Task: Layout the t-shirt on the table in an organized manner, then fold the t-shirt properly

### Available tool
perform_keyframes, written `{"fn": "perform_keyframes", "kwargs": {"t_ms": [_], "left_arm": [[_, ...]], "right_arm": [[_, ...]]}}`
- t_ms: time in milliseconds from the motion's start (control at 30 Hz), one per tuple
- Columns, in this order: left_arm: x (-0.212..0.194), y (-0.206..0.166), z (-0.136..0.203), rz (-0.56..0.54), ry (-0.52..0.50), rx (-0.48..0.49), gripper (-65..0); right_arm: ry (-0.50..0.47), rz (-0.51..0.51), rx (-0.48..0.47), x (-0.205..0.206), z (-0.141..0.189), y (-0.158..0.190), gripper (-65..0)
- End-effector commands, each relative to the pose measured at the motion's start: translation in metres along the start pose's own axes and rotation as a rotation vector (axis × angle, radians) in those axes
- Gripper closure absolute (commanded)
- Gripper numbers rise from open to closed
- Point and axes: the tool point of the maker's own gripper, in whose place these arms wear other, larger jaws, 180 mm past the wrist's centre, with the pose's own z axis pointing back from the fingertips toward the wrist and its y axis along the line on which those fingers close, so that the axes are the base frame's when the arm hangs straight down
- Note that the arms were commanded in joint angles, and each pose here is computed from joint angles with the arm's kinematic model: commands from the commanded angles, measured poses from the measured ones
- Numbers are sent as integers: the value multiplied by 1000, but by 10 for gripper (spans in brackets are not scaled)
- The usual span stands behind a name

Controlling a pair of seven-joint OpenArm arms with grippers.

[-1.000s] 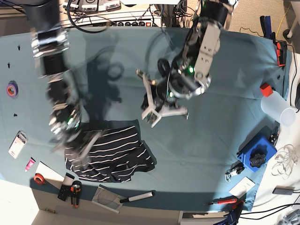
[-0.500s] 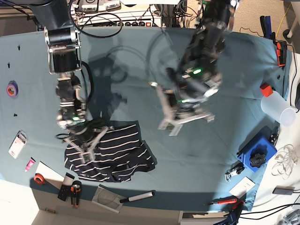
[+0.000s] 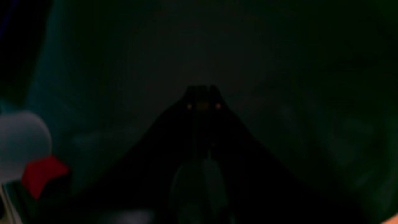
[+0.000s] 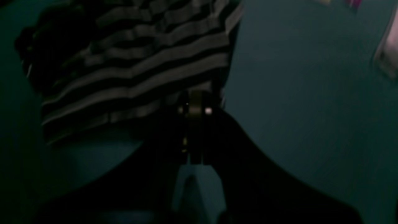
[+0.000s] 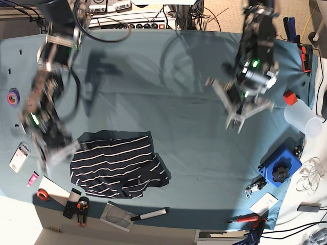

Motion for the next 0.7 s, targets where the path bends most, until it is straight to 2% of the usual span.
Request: {"fn": "perform_keyframes", "kwargs": {"t_ms": [0, 133, 300, 500, 667], "left_arm": [[7, 4, 7, -13, -36, 13, 0], [-11, 3, 20, -38, -10, 15, 0], [-35, 2, 43, -26, 28, 23, 0], [-69, 13, 69, 65, 94, 33, 0], [-107, 16, 84, 134, 212, -4, 0]], "right_arm": [[-59, -3, 8, 14, 10, -4, 0], [1, -21, 35, -30, 30, -11, 0], [72, 31, 97, -82, 65, 0, 0], [133, 128, 164, -123, 108, 25, 0], [232, 149, 202, -160, 127, 33, 0]]}}
